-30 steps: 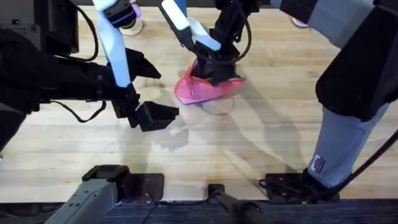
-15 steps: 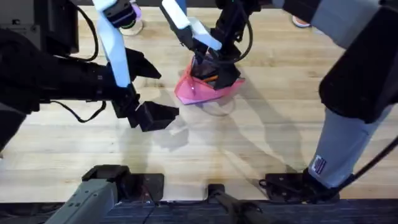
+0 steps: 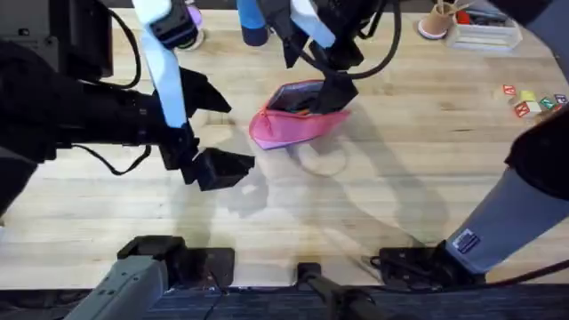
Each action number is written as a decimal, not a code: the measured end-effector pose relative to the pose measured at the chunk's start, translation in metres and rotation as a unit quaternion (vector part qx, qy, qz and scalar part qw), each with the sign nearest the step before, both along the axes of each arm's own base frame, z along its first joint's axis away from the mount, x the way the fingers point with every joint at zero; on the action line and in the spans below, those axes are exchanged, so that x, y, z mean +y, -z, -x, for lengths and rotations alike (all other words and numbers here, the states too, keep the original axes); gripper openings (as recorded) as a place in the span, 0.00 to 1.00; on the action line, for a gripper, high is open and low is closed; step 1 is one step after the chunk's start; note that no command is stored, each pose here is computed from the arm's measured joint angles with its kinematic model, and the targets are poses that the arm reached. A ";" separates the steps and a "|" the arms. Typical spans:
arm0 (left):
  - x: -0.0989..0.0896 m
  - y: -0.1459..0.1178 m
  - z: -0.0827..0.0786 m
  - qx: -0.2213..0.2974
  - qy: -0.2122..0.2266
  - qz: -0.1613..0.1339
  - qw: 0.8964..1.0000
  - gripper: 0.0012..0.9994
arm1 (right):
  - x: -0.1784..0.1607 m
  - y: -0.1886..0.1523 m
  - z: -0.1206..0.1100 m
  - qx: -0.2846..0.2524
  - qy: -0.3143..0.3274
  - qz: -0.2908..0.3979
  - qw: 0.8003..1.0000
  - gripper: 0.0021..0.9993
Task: Unzip the bag, pick up the pens from the table one at a time and place them inside, then zip the bag closed.
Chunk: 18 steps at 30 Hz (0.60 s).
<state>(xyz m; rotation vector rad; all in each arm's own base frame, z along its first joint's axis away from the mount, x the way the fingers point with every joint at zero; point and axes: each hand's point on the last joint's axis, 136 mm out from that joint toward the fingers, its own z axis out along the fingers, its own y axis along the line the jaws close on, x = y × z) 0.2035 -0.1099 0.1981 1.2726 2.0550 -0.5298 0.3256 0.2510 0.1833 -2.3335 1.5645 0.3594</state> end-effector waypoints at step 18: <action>0.023 0.038 0.000 -0.040 0.016 0.020 0.999 1.00 | -0.005 -0.007 -0.009 0.009 0.069 -0.008 0.998 1.00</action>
